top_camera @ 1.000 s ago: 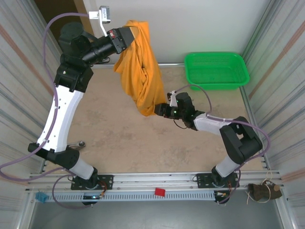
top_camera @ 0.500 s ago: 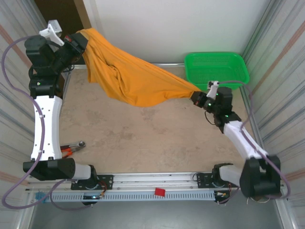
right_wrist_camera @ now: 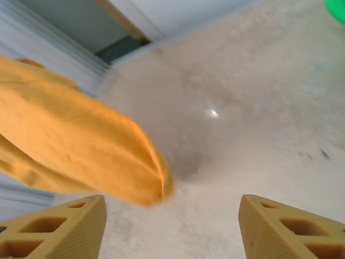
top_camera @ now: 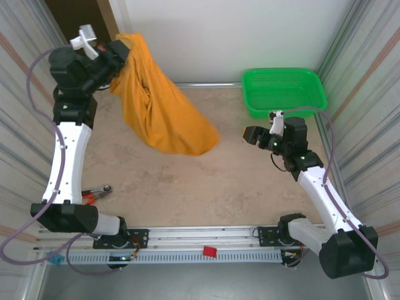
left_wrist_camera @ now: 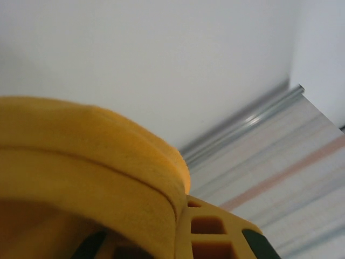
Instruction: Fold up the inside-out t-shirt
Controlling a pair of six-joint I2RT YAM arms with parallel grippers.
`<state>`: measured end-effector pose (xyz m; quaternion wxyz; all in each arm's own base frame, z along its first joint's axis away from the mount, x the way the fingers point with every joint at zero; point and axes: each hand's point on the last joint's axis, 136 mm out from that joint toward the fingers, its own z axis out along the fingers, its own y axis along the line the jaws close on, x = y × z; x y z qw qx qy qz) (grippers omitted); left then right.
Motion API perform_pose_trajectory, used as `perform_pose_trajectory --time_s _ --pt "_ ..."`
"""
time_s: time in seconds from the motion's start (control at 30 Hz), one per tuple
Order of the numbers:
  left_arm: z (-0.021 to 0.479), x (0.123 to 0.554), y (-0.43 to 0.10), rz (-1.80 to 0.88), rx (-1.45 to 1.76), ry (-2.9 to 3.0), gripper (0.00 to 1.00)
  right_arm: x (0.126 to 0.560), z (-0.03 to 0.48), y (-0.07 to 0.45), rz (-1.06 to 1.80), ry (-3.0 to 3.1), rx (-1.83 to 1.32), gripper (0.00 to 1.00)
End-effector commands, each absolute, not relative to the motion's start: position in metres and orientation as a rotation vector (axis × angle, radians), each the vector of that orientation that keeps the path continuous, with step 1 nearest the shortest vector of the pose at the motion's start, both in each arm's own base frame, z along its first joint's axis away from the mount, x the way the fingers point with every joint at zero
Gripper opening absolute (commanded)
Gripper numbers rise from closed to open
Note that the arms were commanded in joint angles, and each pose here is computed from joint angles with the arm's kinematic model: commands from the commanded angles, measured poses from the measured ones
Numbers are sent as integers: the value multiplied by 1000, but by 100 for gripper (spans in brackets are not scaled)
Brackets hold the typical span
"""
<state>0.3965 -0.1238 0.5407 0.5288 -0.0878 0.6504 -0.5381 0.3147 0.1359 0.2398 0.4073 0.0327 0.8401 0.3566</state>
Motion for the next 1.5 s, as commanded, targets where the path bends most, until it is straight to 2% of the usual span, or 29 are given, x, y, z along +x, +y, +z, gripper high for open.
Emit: perform_pose_trajectory --time_s 0.0,0.13,0.23,0.43,0.57,0.7,0.97,1.1,1.37,1.43,1.47 --pt "585 362 -161 -1305 -67 1447 0 310 288 132 823 2028 103 65" --pt "582 350 -201 -1303 -12 1471 0 292 345 172 830 1942 -44 66" --pt "580 347 -218 -1351 20 1495 0 281 381 202 862 1854 -162 76" --pt "578 335 -236 -1384 166 1549 1 291 401 260 925 1809 -389 82" --pt "569 328 -249 -1429 266 1585 4 295 415 279 951 1773 -473 85" --pt "565 327 -257 -1474 282 1585 2 305 420 289 941 1778 -497 86" --pt "561 320 -266 -1528 338 1616 0 322 422 291 937 1765 -501 85" --pt "560 317 -271 -1565 366 1621 0 337 421 303 971 1780 -508 81" --pt "558 321 -275 -1583 386 1646 0 351 414 328 1040 1799 -518 81" --pt "556 323 -276 -1595 393 1654 0 353 411 333 1053 1807 -522 74" --pt "556 324 -276 -1599 396 1655 0 354 411 334 1062 1811 -526 63"
